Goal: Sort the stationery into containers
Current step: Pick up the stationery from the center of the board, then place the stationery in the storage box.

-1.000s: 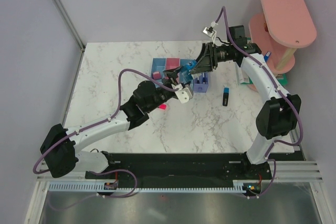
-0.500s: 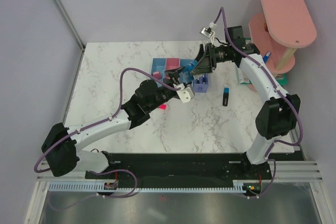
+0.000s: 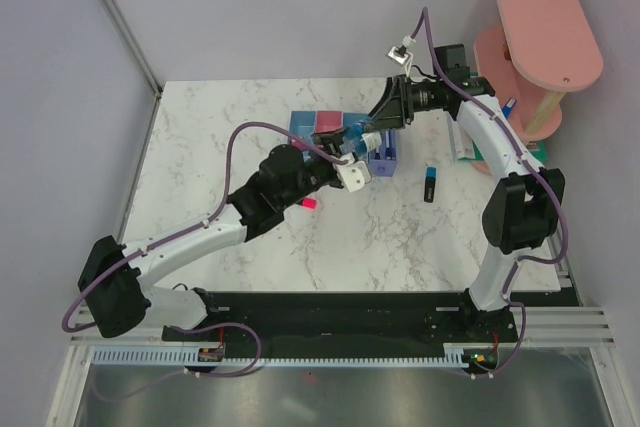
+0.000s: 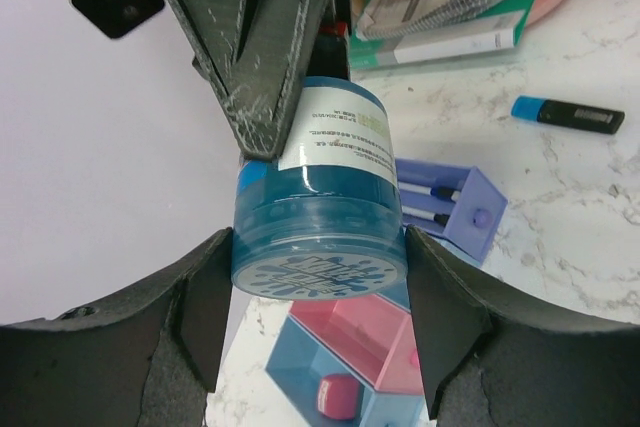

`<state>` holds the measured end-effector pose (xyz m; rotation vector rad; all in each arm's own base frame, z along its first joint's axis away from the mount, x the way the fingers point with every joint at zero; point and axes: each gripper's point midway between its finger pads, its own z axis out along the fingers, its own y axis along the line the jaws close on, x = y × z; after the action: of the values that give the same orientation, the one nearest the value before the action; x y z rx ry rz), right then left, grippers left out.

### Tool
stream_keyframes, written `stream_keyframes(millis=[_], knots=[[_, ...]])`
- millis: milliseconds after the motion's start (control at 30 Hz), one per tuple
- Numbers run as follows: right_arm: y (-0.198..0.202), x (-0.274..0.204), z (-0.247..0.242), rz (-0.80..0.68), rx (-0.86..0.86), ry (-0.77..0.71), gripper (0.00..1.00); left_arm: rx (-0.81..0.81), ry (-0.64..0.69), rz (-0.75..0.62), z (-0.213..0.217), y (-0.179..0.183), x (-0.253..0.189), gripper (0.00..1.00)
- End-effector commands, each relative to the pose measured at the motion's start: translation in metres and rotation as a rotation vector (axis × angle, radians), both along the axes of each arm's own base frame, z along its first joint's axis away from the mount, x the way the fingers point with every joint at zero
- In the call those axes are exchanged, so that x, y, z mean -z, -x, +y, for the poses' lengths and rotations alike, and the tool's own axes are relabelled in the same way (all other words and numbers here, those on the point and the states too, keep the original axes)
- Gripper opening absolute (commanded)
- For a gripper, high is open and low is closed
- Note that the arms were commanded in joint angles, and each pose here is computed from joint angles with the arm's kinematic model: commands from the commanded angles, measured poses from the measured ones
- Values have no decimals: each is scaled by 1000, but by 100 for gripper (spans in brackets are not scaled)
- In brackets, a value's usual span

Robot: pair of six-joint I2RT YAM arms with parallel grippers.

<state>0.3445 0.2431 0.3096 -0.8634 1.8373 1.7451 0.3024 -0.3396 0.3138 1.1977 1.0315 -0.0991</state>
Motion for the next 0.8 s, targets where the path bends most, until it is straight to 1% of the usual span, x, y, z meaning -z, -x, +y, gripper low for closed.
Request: stream_keyframes(millis=[0,133,200,233,300,333,367,433,467,500,533,567,600,633,667,700,767], knots=[[-24,-14,-10,-93,82,26,98,-50,23,-33,23,-4,-43,2],[-36,-24,-13,-138,148,56,98,-72,-10,7,38,-9,-43,2],[-43,-25,-16,-146,194,82,98,-98,-49,39,46,-15,-34,2],[-45,-27,-16,-160,214,94,98,-104,-59,44,49,-17,-38,2],[-52,-28,-21,-201,276,135,98,-136,-157,125,56,-27,-12,2],[-53,-25,-24,-208,298,157,98,-146,-159,133,55,-33,-24,2],[-58,-21,-27,-243,330,193,98,-170,-185,182,58,-47,-13,2],[-55,-16,-32,-256,350,231,98,-211,-218,259,67,-61,-12,2],[-57,-12,-34,-270,356,250,98,-222,-269,312,64,-71,8,2],[-53,-8,-37,-260,358,267,98,-237,-287,329,67,-75,2,2],[-52,-5,-38,-262,357,280,98,-256,-301,348,72,-83,5,2],[-50,-1,-40,-268,361,300,98,-255,-336,377,69,-92,21,2],[-48,3,-43,-271,364,318,98,-264,-323,368,69,-99,12,2],[-47,5,-45,-277,366,332,98,-271,-333,387,73,-105,17,2],[-43,4,-47,-287,372,345,98,-270,-363,413,72,-114,31,2],[-44,11,-52,-301,386,378,98,-273,-365,414,71,-122,27,2],[-39,10,-56,-324,396,401,98,-269,-420,473,78,-129,42,2]])
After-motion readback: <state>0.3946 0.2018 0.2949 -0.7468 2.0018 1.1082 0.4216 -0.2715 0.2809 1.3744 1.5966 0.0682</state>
